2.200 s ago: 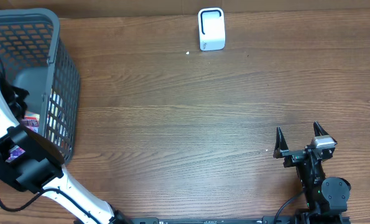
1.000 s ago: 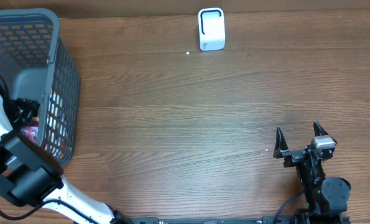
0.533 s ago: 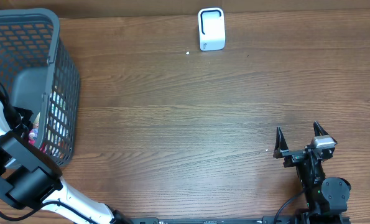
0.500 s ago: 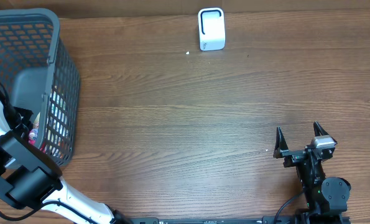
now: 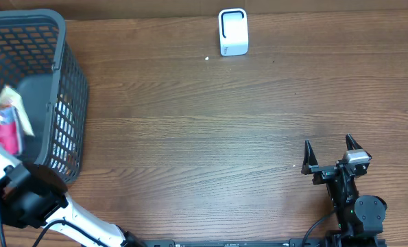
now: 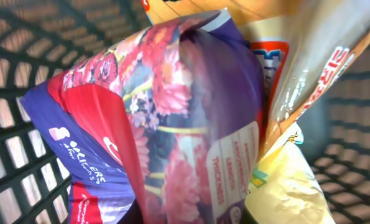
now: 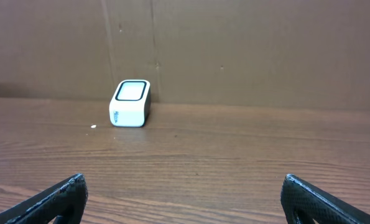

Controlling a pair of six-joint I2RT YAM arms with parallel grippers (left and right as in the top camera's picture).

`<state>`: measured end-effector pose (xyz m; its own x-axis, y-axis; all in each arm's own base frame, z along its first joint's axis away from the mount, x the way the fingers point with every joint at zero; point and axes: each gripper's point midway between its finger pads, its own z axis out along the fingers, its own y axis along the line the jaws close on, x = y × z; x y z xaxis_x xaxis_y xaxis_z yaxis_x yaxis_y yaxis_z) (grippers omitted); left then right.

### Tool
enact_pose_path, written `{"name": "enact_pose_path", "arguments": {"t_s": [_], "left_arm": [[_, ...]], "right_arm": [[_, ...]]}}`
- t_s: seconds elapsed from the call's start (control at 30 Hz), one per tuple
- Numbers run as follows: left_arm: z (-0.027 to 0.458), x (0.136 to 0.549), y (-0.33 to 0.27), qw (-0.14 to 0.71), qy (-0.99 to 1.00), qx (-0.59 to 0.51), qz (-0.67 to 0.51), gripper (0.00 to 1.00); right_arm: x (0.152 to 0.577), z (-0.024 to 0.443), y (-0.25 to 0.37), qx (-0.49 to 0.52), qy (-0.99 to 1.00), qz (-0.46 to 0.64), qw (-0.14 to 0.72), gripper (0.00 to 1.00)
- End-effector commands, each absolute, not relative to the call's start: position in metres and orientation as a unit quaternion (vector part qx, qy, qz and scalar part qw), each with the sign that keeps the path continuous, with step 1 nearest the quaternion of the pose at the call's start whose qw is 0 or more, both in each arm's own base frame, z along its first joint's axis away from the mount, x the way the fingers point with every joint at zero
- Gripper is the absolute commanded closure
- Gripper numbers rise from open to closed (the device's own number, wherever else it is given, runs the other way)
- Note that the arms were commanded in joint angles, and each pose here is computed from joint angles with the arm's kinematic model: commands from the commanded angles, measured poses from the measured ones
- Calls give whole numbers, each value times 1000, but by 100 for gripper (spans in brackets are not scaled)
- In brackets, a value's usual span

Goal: Scan the item barcode

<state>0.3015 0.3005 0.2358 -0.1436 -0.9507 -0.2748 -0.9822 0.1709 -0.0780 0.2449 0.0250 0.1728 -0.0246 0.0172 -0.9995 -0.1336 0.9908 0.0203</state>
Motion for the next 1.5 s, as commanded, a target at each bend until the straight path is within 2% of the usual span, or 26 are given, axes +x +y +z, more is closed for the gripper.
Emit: {"name": "enact_pose_path", "arguments": {"t_s": [0.0, 0.27, 0.4, 0.63, 0.83, 1.03, 1.3, 1.47], "left_arm": [[308, 312, 291, 235, 745, -622, 53, 96], [366, 345, 249, 334, 762, -553, 41, 96], [371, 345, 251, 342, 758, -546, 104, 96], [310, 316, 276, 214, 743, -607, 183, 96], [244, 329, 282, 123, 779, -595, 153, 96], [204, 337, 281, 72, 793, -588, 140, 96], [180, 341, 282, 42, 802, -579, 140, 91], [159, 349, 275, 18, 819, -563, 109, 96]], "right_arm": [[245, 171, 21, -35, 713, 47, 699, 0], [245, 171, 21, -35, 713, 47, 699, 0], [245, 171, 21, -35, 713, 47, 699, 0], [245, 171, 21, -35, 713, 47, 699, 0], [245, 171, 21, -35, 713, 47, 699, 0], [245, 171, 21, -35, 713, 47, 699, 0], [245, 171, 21, -35, 713, 47, 699, 0], [245, 171, 21, -35, 713, 47, 699, 0]]}}
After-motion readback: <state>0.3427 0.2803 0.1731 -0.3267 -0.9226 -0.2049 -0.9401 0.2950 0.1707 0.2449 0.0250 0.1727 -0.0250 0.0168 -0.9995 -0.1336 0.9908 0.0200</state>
